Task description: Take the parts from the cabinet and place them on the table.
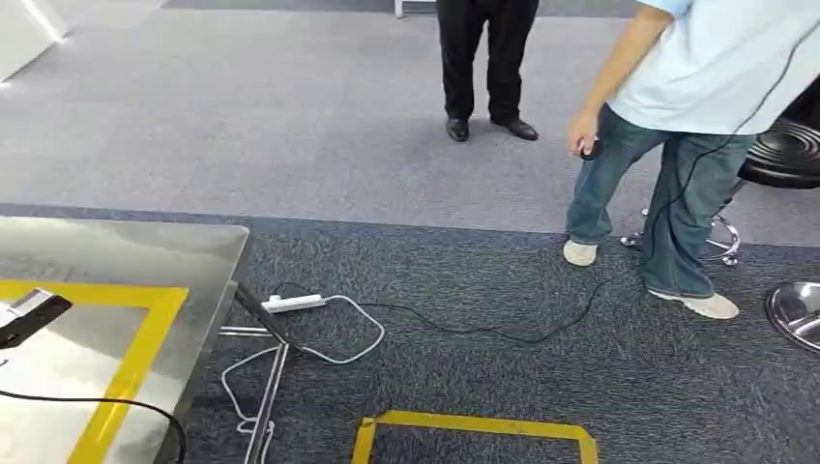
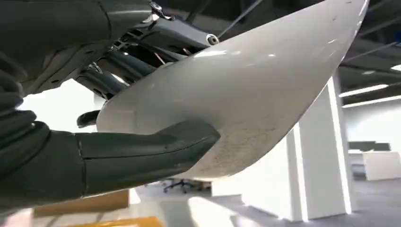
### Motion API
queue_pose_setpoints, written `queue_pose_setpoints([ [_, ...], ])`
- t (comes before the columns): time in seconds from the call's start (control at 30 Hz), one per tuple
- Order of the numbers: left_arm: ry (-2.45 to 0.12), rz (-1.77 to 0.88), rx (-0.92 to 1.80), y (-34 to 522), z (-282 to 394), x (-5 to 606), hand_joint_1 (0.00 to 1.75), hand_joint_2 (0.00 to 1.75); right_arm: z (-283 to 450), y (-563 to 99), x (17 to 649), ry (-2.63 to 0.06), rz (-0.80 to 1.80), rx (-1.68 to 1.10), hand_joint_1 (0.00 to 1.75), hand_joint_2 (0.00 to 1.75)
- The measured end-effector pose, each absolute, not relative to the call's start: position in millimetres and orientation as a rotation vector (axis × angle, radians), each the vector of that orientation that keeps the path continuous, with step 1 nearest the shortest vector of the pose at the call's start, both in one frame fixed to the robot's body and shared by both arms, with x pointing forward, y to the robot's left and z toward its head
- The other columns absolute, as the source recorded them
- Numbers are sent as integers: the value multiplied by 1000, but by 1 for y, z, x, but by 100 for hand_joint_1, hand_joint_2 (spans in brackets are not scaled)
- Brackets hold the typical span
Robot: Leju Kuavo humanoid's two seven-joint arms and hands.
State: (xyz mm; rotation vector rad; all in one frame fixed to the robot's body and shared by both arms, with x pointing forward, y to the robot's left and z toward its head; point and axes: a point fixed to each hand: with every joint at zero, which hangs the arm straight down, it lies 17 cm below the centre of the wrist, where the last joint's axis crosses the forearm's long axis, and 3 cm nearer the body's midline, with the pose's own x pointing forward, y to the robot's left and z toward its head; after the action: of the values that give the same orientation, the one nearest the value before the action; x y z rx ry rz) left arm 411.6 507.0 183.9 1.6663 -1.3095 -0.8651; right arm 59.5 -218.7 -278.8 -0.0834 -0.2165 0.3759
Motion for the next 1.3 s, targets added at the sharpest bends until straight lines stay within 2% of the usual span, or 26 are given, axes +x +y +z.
queue_pose_setpoints([
  [1.3,-1266,-895,1693,518,182,408,175,175,-279,-216,59,-211,384,-79,0,0],
])
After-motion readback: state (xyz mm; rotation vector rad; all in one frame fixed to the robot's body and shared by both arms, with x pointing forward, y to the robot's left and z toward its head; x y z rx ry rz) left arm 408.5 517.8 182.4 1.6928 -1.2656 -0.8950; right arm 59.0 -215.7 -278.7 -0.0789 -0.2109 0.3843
